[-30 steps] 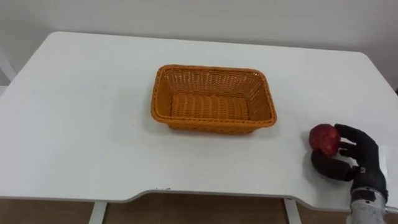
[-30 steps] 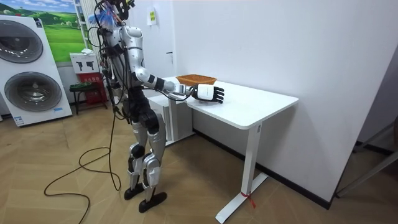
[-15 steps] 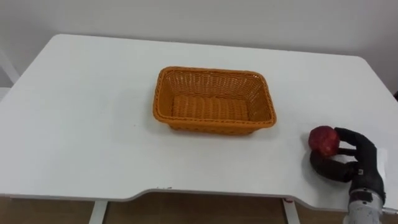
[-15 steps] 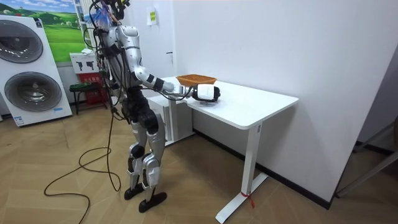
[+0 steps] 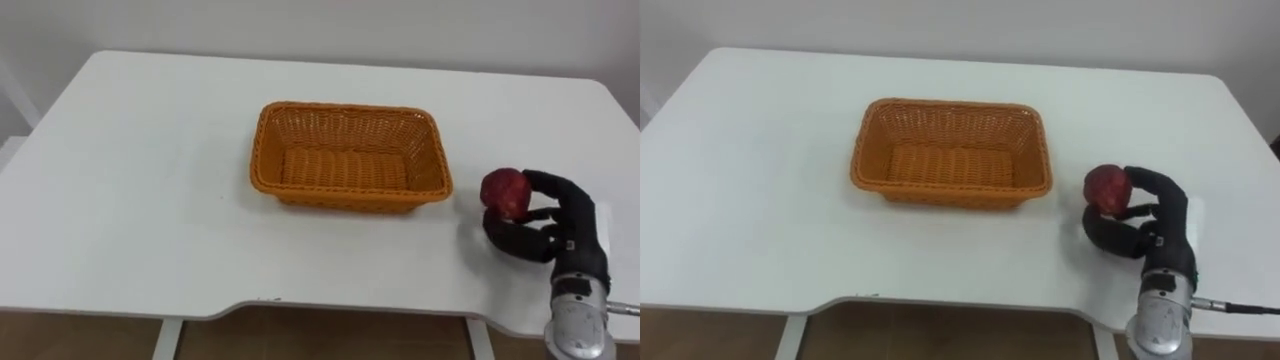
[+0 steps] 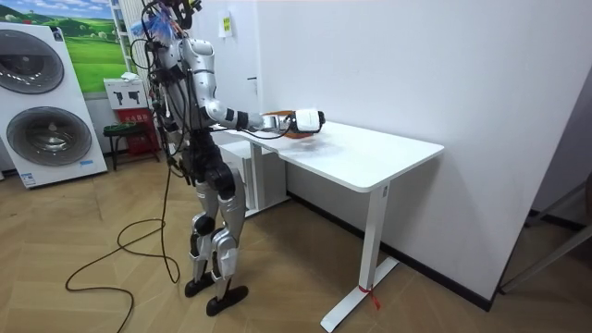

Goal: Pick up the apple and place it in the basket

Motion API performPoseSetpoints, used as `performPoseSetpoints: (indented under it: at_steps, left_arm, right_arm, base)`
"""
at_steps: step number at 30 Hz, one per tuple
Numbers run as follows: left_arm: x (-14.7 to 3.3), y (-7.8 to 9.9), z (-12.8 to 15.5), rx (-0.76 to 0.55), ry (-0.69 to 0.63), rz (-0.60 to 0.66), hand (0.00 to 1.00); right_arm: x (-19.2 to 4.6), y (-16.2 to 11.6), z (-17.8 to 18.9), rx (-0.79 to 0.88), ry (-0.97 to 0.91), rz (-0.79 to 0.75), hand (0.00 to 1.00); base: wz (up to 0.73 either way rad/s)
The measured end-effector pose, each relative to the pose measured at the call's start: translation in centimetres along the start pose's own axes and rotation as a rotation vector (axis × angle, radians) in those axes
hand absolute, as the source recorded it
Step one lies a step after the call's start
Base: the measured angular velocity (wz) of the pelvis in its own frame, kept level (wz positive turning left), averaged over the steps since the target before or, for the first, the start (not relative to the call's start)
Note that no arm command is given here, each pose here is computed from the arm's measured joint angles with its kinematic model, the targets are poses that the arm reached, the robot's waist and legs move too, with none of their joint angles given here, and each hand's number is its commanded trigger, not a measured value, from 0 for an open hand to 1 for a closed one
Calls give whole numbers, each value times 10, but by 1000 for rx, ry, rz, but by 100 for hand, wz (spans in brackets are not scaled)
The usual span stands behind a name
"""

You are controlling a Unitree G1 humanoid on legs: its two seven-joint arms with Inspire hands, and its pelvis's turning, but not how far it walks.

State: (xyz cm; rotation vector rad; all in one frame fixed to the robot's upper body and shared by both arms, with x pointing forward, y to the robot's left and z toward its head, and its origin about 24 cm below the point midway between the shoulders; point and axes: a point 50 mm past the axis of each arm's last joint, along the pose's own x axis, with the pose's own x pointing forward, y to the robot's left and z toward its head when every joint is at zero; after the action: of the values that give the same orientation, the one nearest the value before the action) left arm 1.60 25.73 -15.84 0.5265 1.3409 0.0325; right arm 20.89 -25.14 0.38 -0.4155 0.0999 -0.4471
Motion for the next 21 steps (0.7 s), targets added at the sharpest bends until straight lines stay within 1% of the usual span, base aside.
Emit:
performPoseSetpoints:
  at_steps: [3, 6, 9, 13, 18, 20, 21]
  left_arm:
    - [0, -1, -1, 3, 2, -6, 0]
    - [0, -2, 2, 21, -9, -14, 0]
    - [0, -4, 5, 37, -20, -30, 0]
    - [1, -3, 6, 39, -21, -28, 0]
    - [2, 0, 12, 38, -36, -14, 0]
    - [2, 0, 12, 38, -33, -9, 0]
    - [2, 0, 11, 38, -31, -9, 0]
  right_arm:
    - [0, 6, 22, 13, -96, 42, 100]
    - [-2, 16, 35, 16, -153, 92, 100]
    - [-3, 21, 39, 16, -172, 115, 100]
    - [-4, 25, 46, 30, -200, 128, 100]
    - [-8, 33, 70, 71, -296, 168, 100]
    - [-7, 37, 75, 78, -315, 183, 67]
    - [-6, 38, 77, 80, -321, 187, 25]
  base:
    - [0]
    - [0]
    - [0]
    - [-1]
    - [1]
    - [2]
    - [0]
